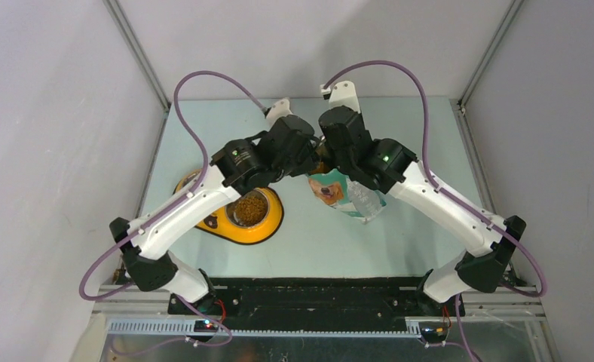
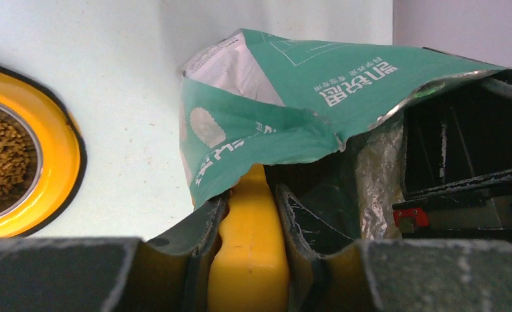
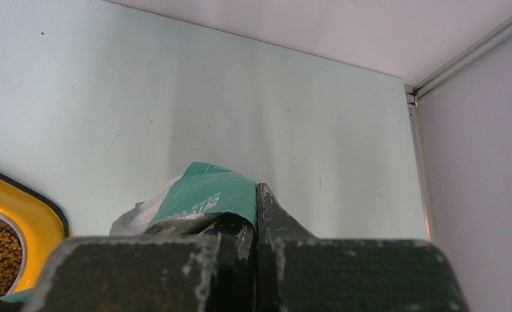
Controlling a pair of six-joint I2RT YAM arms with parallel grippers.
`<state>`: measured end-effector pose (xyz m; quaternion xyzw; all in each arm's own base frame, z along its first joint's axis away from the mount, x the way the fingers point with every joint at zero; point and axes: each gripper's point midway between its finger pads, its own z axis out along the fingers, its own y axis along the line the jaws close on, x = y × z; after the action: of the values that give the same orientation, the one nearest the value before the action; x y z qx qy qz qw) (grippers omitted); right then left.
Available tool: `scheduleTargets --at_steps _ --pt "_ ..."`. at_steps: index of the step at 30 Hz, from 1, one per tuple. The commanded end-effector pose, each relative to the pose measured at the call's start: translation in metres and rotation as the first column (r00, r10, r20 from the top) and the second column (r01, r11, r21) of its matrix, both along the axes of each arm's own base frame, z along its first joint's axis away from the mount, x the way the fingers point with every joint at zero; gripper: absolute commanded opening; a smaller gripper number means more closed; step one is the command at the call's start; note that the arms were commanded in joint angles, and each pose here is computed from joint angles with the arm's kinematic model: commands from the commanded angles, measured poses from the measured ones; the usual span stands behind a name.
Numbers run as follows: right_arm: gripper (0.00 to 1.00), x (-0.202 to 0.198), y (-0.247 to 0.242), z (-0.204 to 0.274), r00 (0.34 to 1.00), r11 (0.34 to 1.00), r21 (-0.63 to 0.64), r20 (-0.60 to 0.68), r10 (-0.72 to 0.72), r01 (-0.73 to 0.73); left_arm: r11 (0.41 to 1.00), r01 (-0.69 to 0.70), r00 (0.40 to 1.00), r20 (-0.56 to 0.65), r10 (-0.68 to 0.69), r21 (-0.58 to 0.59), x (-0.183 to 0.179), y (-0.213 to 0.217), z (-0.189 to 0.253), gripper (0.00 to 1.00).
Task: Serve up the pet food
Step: Collect the pet food from the pet food bag.
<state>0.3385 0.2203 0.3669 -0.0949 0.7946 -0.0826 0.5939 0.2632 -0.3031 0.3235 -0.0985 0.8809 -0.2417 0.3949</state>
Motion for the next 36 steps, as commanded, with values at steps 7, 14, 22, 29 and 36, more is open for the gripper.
scheduleTargets --at_steps 7,14,22,29,36 --pt "0.00 -0.010 -0.033 0.066 0.963 0.987 0.096 0.223 -0.151 0.132 0.894 -0.268 0.961 0.035 0.274 0.358 -0.003 0.080 -0.019 0.00" --pt "0.00 -0.011 -0.027 0.047 0.973 0.988 0.110 0.194 -0.128 0.108 0.880 -0.201 0.977 0.027 0.210 0.431 0.008 0.062 -0.041 0.00" --pt "0.00 -0.012 -0.025 0.032 0.986 0.987 0.148 0.144 -0.089 0.067 0.954 0.004 0.999 -0.031 0.005 0.299 0.020 -0.010 -0.066 0.00" --pt "0.00 -0.010 -0.036 0.001 0.995 0.979 0.193 0.056 -0.079 0.067 0.972 0.208 0.974 -0.109 -0.196 0.111 0.013 -0.060 -0.089 0.00" --pt "0.00 -0.013 -0.062 -0.032 0.993 0.967 0.224 -0.048 -0.112 0.120 0.947 0.302 0.951 -0.038 -0.307 -0.108 0.016 -0.089 -0.066 0.00"
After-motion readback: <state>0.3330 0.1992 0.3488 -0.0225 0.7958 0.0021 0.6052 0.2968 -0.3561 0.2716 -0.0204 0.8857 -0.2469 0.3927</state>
